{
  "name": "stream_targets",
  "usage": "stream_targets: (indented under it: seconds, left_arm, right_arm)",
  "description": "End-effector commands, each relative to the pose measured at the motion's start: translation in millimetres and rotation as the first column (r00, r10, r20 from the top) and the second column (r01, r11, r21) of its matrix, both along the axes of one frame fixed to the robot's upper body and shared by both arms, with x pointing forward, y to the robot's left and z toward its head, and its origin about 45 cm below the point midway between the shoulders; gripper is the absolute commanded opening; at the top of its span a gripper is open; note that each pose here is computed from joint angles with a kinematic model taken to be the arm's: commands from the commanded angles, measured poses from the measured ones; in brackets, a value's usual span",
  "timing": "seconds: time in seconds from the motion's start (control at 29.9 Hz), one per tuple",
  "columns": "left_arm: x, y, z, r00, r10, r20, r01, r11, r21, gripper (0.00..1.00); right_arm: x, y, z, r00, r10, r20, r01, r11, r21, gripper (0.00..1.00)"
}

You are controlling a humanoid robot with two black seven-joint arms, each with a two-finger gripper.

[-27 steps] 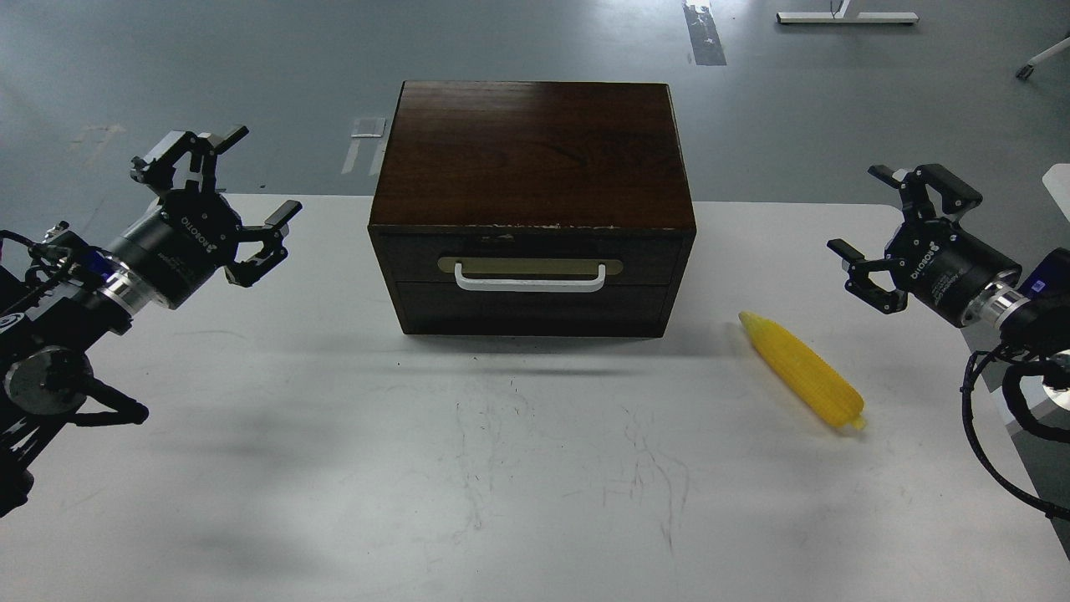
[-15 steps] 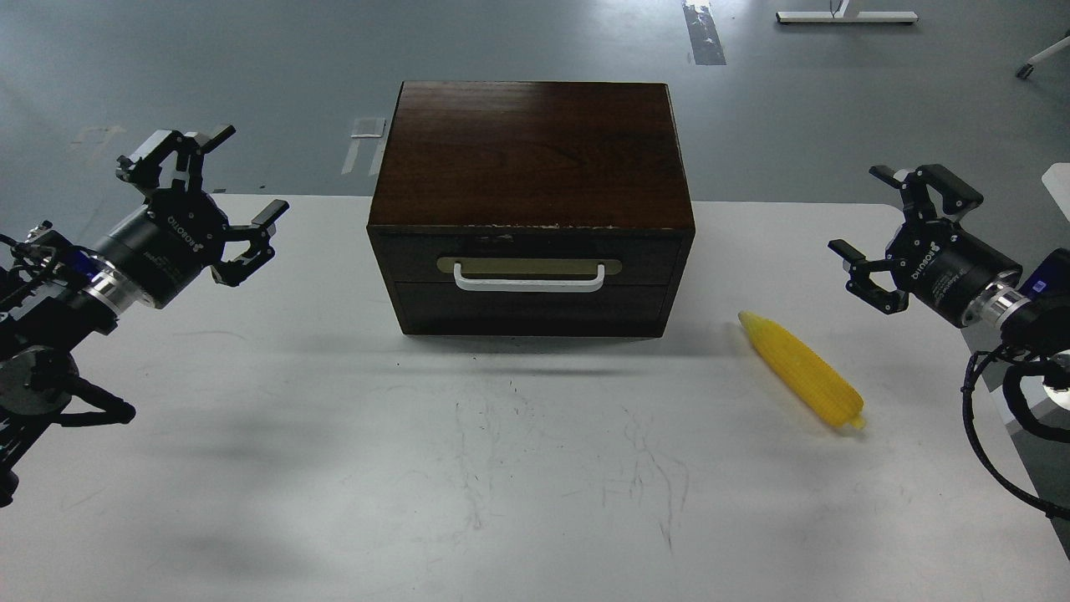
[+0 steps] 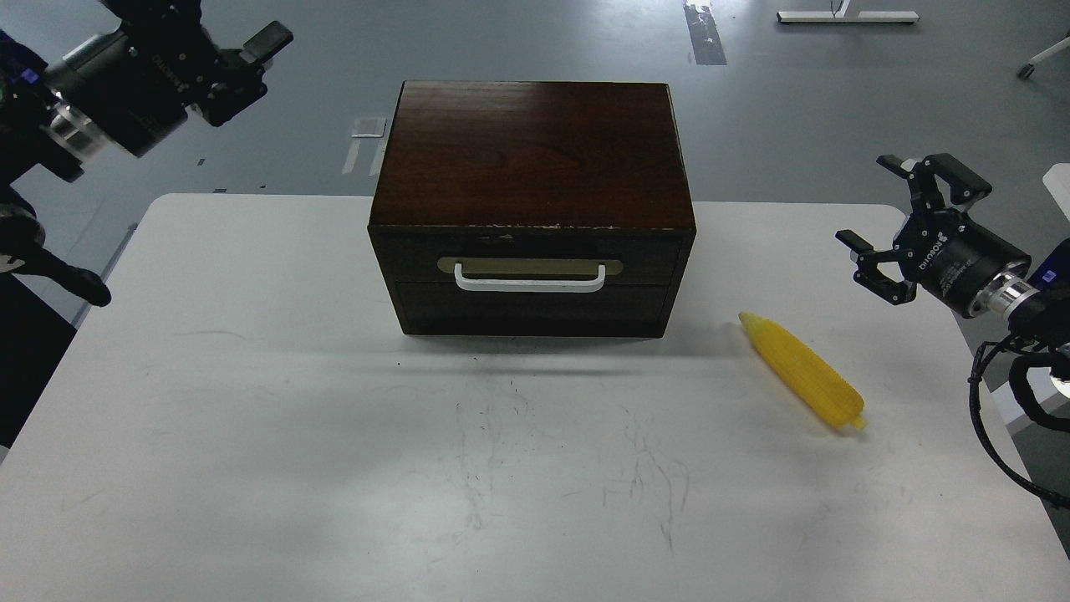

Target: Put corn in drawer with both arms

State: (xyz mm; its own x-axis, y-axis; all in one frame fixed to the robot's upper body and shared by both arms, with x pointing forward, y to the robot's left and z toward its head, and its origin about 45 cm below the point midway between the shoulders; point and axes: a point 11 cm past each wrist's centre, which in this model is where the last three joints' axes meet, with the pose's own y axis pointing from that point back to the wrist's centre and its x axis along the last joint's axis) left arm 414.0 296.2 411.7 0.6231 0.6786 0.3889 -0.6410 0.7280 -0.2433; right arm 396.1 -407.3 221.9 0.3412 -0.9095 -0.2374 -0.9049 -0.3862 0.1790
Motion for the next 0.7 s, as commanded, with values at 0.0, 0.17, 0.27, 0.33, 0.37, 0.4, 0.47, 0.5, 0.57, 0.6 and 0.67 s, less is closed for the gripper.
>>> stream_targets:
  seconds: [0.0,0.17,0.27,0.33,0.37,0.4,0.47,0.5,0.57,0.6,0.67]
  left_arm:
    - [-12,-59,23,0.973,-0.15,0.174,0.108,0.968,0.227,0.98]
    - [-29,-141,26,0.87,-0.373,0.323,0.192,0.86,0.473,0.98]
    - [-39,-191,10,0.781,-0.543,0.309,0.197,0.683,0.703,0.98]
    - [-43,-210,-4,0.728,-0.632,0.266,0.166,0.539,0.826,0.98]
    - [-45,-217,-9,0.71,-0.659,0.247,0.159,0.493,0.856,0.98]
    - [-48,-225,-21,0.684,-0.7,0.208,0.143,0.408,0.902,0.98]
    - [-48,-229,-38,0.663,-0.733,0.149,0.124,0.305,0.944,0.98]
    - [-48,-230,-45,0.659,-0.741,0.129,0.123,0.275,0.953,0.98]
    - [-50,-236,-63,0.629,-0.774,0.08,0.095,0.178,0.979,0.98]
    - [-50,-236,-63,0.628,-0.774,0.08,0.094,0.178,0.98,0.98]
    - [-47,-237,-78,0.606,-0.794,0.051,0.035,0.091,0.995,0.98]
  right_arm:
    - [-1,-6,-1,1.0,-0.012,-0.003,0.012,1.0,-0.016,1.0]
    - [-1,-7,-2,1.0,-0.014,-0.003,0.014,1.0,-0.017,1.0]
    - [0,-7,-1,1.0,-0.012,-0.002,0.012,1.0,-0.018,1.0]
    - [0,-7,-1,1.0,-0.013,-0.002,0.013,1.0,-0.016,0.99]
    - [0,-6,-1,1.0,-0.011,-0.001,0.011,1.0,-0.017,1.0]
    - [0,-6,-1,1.0,-0.012,-0.002,0.012,1.0,-0.016,1.0]
    - [-1,-7,-2,1.0,-0.014,-0.003,0.014,1.0,-0.017,1.0]
    - [-1,-7,-2,1.0,-0.013,-0.003,0.013,1.0,-0.018,1.0]
    - [-2,-7,-3,1.0,-0.013,-0.006,0.013,1.0,-0.018,1.0]
    - [-2,-7,-3,1.0,-0.013,-0.006,0.013,1.0,-0.018,1.0]
    - [-2,-9,-3,1.0,-0.016,-0.007,0.016,1.0,-0.02,1.0]
